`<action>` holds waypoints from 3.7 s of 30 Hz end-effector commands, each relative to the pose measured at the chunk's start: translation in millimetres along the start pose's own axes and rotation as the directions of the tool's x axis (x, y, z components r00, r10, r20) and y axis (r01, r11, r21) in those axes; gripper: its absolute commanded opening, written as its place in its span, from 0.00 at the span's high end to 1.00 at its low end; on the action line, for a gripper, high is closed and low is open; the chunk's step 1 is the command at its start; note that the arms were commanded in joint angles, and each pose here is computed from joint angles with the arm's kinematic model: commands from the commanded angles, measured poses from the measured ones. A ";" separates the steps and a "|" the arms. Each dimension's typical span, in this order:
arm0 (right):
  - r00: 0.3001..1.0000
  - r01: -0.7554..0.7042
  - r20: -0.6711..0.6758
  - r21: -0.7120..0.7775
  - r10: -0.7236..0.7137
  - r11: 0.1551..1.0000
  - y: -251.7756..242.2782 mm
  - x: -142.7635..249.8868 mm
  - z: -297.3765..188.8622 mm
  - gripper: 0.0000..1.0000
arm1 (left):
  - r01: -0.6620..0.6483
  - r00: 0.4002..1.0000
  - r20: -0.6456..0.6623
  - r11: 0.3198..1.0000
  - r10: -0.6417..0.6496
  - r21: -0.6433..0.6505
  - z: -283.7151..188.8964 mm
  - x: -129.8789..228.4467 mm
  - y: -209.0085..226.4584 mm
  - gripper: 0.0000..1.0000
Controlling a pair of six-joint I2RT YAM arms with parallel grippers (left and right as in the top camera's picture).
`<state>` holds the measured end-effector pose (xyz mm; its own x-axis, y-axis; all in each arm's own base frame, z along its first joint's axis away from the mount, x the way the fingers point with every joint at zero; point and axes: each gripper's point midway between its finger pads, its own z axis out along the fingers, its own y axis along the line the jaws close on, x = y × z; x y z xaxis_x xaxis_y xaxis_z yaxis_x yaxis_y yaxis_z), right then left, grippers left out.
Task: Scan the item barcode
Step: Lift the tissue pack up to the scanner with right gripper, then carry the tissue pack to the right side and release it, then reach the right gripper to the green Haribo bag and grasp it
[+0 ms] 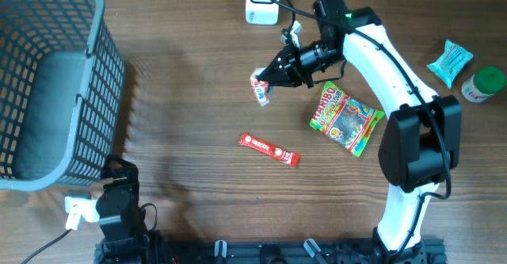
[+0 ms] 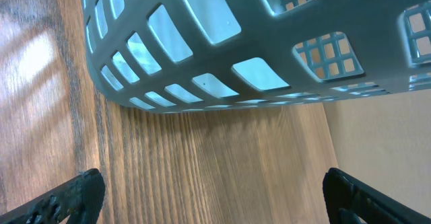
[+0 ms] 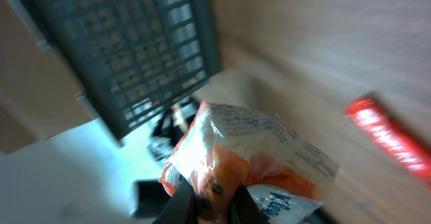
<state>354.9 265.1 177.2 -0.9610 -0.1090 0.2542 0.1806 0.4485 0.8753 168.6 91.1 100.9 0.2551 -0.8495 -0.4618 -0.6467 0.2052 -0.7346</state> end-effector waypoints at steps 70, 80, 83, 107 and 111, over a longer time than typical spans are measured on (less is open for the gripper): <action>0.752 -0.641 0.197 0.438 -0.629 -0.630 -197.1 -153.6 -359.9 0.96 | 0.000 1.000 0.017 1.000 0.000 -0.011 0.7 -2.2 3.0 0.00; 0.812 -0.581 0.315 0.527 -0.492 -0.621 -323.1 -102.0 -391.1 0.96 | 0.000 1.000 0.017 1.000 0.000 -0.011 0.7 -2.1 3.0 0.00; 0.812 -0.582 0.359 0.540 -0.460 -0.607 -349.2 -85.1 -402.2 0.91 | 0.000 1.000 0.017 1.000 0.000 -0.011 0.7 -2.2 3.0 0.00; 0.714 -0.008 0.451 0.770 -0.536 0.638 -77.9 -84.8 -203.3 0.00 | 0.000 1.000 0.017 1.000 0.000 -0.011 0.7 -2.2 3.0 0.00; 0.863 0.129 0.191 0.813 -0.469 0.568 -81.0 -13.2 -150.2 0.29 | 0.000 1.000 0.017 1.000 0.000 -0.011 0.7 -2.2 3.0 0.00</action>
<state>419.7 58.7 176.1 -0.9255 0.0074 -0.3788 -0.0470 0.9898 0.1343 167.7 91.4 99.9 0.2547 -0.8485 -0.4639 -0.6513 0.2041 -0.7309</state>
